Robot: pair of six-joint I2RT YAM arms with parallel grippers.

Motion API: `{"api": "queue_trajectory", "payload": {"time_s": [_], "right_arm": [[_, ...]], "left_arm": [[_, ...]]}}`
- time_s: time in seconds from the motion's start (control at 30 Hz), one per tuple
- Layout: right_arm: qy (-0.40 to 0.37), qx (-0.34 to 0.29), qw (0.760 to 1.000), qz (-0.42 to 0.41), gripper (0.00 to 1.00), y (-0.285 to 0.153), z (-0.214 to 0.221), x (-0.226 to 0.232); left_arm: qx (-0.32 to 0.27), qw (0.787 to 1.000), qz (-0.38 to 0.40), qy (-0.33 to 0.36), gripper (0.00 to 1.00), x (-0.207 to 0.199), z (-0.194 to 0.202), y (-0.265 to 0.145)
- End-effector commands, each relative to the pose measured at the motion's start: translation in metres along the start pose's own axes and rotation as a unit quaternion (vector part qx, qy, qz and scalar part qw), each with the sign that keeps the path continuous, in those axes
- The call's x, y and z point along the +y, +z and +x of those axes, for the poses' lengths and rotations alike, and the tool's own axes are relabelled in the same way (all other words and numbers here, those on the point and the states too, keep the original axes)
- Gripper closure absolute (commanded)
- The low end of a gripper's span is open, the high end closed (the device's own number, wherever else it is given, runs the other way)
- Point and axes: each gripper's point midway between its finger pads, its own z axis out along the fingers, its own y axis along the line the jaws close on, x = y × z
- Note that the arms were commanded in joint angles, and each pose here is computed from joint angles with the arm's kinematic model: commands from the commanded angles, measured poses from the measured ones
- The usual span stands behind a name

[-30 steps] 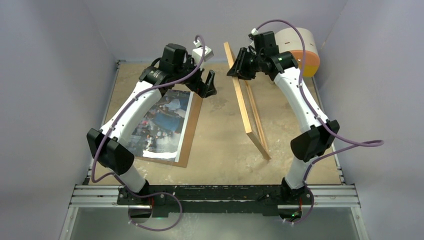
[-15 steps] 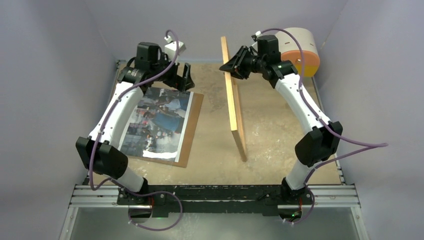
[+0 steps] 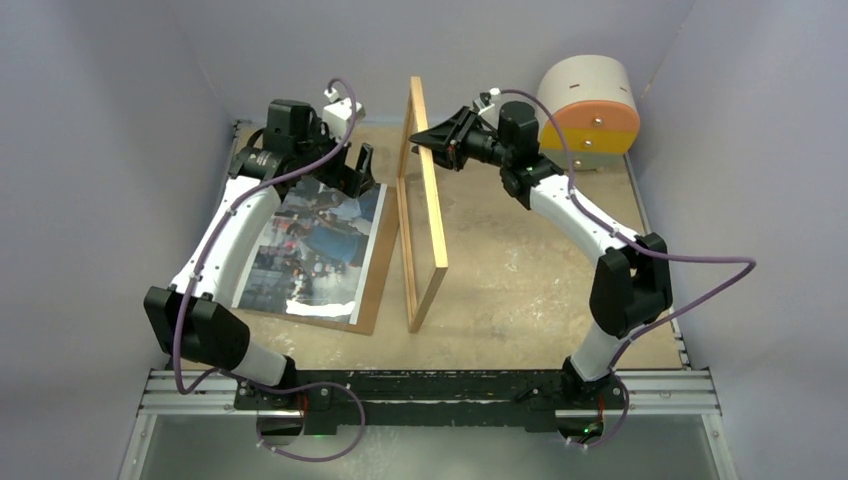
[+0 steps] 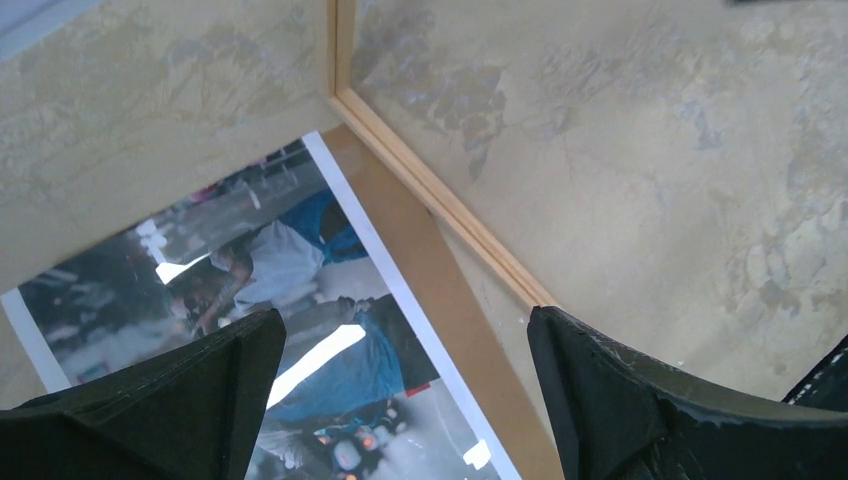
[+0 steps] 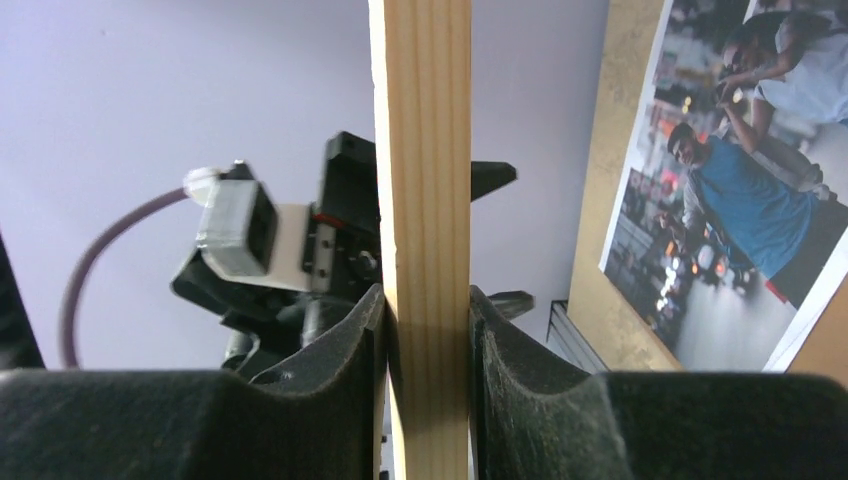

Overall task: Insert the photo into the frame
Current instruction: Turn over the photo frame at the center of the board.

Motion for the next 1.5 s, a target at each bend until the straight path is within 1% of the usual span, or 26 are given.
{"api": "queue_trajectory", "payload": {"time_s": [0.0, 0.1, 0.13, 0.17, 0.27, 0.33, 0.37, 0.4, 0.43, 0.5, 0.57, 0.7, 0.87, 1.0, 1.1, 1.17, 1.23, 1.3, 1.47], "right_arm": [[-0.014, 0.012, 0.996, -0.083, 1.0, -0.028, 0.008, 0.038], [-0.018, 0.012, 0.998, -0.066, 1.0, -0.039, 0.005, 0.023], [-0.025, 0.013, 0.998, -0.054, 0.97, -0.044, 0.003, 0.016], [-0.03, 0.014, 0.999, -0.041, 0.92, -0.049, 0.001, 0.009], [-0.046, 0.01, 0.999, 0.013, 0.66, -0.069, -0.009, -0.02], [-0.053, 0.008, 0.997, 0.046, 0.5, -0.082, -0.014, -0.037], [-0.056, 0.008, 0.996, 0.064, 0.45, -0.088, -0.016, -0.047], [-0.054, 0.007, 0.995, 0.084, 0.4, -0.094, -0.017, -0.058], [-0.057, 0.004, 0.993, 0.101, 0.38, -0.1, -0.019, -0.067], [-0.064, -0.009, 0.989, 0.131, 0.36, -0.113, -0.024, -0.08], [-0.079, -0.025, 0.984, 0.156, 0.35, -0.123, -0.03, -0.087], [-0.119, -0.044, 0.965, 0.23, 0.37, -0.141, -0.041, -0.103], [-0.141, -0.04, 0.941, 0.304, 0.4, -0.16, -0.043, -0.13], [-0.152, -0.046, 0.93, 0.331, 0.47, -0.167, -0.044, -0.151], [-0.163, -0.047, 0.915, 0.365, 0.5, -0.175, -0.045, -0.172], [-0.168, -0.044, 0.907, 0.384, 0.52, -0.181, -0.045, -0.183], [-0.174, -0.042, 0.904, 0.388, 0.53, -0.181, -0.045, -0.188], [-0.184, -0.051, 0.896, 0.402, 0.53, -0.182, -0.053, -0.196], [-0.167, -0.045, 0.898, 0.406, 0.56, -0.173, -0.056, -0.216]], "left_arm": [[0.007, 0.999, -0.031, 0.029, 0.0, 0.014, 0.011, 0.0], [0.015, 0.999, -0.035, 0.032, 0.0, 0.017, 0.019, 0.004], [0.017, 0.999, -0.036, 0.033, 0.0, 0.018, 0.021, 0.005], [0.02, 0.999, -0.036, 0.035, 0.0, 0.018, 0.023, 0.006], [0.03, 0.998, -0.041, 0.034, 0.0, 0.022, 0.032, 0.011], [0.034, 0.998, -0.043, 0.034, 0.0, 0.023, 0.036, 0.014], [0.036, 0.998, -0.046, 0.035, 0.0, 0.025, 0.039, 0.016], [0.038, 0.998, -0.047, 0.035, 0.0, 0.025, 0.04, 0.016], [0.039, 0.997, -0.049, 0.035, 0.0, 0.026, 0.041, 0.017], [0.043, 0.997, -0.051, 0.036, 0.0, 0.028, 0.044, 0.018], [0.045, 0.997, -0.05, 0.035, 0.0, 0.028, 0.046, 0.02], [0.049, 0.997, -0.048, 0.033, 0.0, 0.028, 0.05, 0.023], [0.058, 0.996, -0.05, 0.035, 0.0, 0.031, 0.061, 0.029], [0.08, 0.994, -0.06, 0.045, 0.0, 0.038, 0.081, 0.039], [0.104, 0.99, -0.073, 0.054, 0.0, 0.047, 0.1, 0.046], [0.118, 0.988, -0.078, 0.06, 0.0, 0.052, 0.111, 0.049], [0.124, 0.987, -0.082, 0.061, 0.0, 0.054, 0.116, 0.051], [0.126, 0.987, -0.083, 0.063, 0.0, 0.055, 0.118, 0.053], [0.132, 0.985, -0.09, 0.066, 0.0, 0.059, 0.123, 0.054]]}}
